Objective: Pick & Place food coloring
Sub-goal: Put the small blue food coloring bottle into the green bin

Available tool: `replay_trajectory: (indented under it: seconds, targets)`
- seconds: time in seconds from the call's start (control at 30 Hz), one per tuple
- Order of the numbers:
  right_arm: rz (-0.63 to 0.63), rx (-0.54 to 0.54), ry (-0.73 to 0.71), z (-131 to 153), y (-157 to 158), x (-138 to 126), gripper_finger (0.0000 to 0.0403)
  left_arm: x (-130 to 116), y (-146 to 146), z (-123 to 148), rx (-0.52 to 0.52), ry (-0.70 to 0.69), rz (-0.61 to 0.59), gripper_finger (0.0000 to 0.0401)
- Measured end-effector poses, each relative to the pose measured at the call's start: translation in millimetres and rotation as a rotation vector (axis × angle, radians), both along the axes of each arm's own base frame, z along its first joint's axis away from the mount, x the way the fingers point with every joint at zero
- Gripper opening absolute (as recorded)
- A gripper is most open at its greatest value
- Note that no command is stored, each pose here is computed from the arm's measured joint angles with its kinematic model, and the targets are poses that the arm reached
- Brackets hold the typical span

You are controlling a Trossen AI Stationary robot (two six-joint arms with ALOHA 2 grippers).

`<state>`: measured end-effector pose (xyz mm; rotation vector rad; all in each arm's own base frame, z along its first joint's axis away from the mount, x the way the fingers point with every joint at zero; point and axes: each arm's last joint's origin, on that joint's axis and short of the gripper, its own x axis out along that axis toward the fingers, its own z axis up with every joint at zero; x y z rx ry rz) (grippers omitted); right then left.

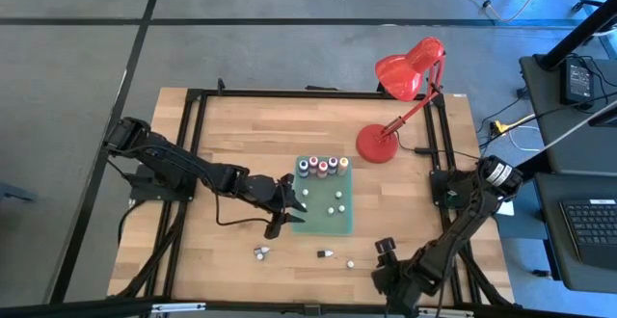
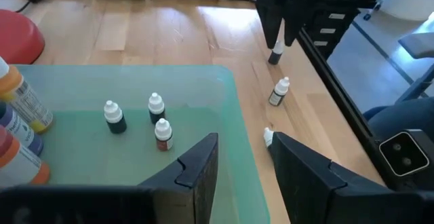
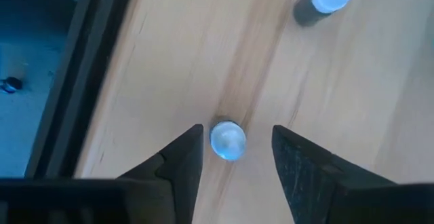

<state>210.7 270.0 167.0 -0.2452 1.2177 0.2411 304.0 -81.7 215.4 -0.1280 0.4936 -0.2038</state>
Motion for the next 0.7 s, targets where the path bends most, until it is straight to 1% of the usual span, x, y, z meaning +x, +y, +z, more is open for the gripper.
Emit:
replay_trajectory:
  seconds: [0.07,0.3,0.47,0.7]
  targets:
    - [0.0,0.014,-0.004,-2.8,-0.2,0.2,0.017,0.0,0.0,0.0,0.0,0.0,0.0,0.0134]
    - [0.004,0.014,0.021,-10.4,-3.7,-2.9,0.0136,0.1,0.0,0.1,0.0,0.0,0.0,0.0136]
    - [0.006,0.015,0.019,-10.4,-3.6,-2.8,0.0115,0.1,0.0,0.1,0.0,0.0,0.0,0.0132]
    - [0.013,0.018,0.014,-10.2,-3.1,-2.2,0.0104,0.1,0.0,0.1,0.0,0.0,0.0,0.0135]
